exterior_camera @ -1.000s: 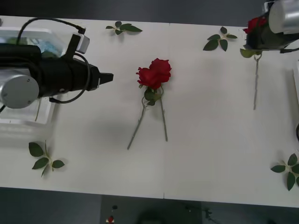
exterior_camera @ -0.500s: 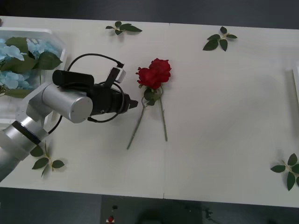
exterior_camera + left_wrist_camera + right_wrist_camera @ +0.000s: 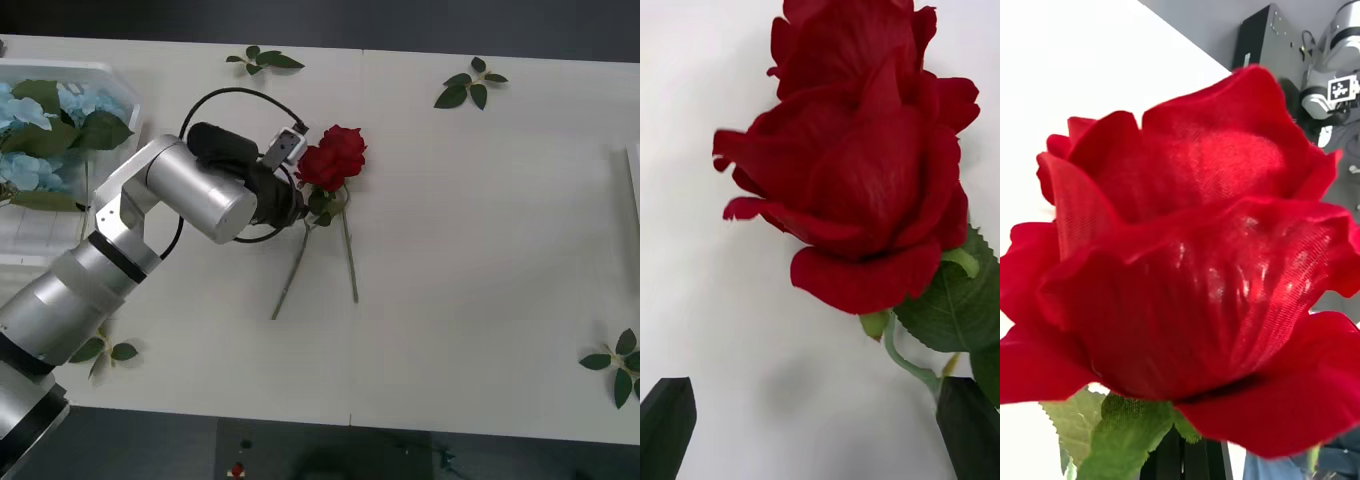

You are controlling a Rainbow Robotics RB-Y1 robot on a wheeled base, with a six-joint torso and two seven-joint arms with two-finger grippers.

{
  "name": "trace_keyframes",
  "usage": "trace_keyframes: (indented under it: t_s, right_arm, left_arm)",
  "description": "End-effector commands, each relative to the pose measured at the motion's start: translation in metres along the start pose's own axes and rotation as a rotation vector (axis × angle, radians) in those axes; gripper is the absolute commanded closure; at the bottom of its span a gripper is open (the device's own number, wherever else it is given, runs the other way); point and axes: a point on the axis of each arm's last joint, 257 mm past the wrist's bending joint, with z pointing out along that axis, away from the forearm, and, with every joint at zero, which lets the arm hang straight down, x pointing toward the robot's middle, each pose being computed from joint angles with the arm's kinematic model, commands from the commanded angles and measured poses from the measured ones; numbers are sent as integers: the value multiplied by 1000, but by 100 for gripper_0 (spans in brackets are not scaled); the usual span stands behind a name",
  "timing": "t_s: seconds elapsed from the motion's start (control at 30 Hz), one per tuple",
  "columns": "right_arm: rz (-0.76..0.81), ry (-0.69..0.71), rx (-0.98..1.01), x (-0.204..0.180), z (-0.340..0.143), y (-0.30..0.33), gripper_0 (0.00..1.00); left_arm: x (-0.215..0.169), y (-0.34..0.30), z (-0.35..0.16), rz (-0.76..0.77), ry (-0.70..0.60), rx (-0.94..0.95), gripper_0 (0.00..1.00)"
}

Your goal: Put the red flowers into the right box and the blue flowers into the left box

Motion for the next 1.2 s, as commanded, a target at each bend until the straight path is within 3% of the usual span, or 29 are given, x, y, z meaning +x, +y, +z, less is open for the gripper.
trace_keyframes:
  t_s: [0.03,0.1,0.13,0.53,1.0,1.2]
  right_arm:
    - [30,-36,60,-18,-13,-36,50]
    - [37,-37,58,-19,-13,-35,3]
    - [43,-38,57,-18,-13,-36,0]
    - [81,-58,-21,-29,-18,-15,0]
    - [410,12,-675,-77,-106,163,0]
    - [498,-40,-953,-119,-156,253,0]
  left_arm:
    - [-11,4,-1,104,-1,-42,6]
    - [0,2,5,101,25,-38,6]
    - [4,0,8,103,34,-37,7]
    - [19,-30,23,108,72,-6,7]
    - [28,-50,25,108,108,26,9]
    - [42,-51,27,112,126,22,21]
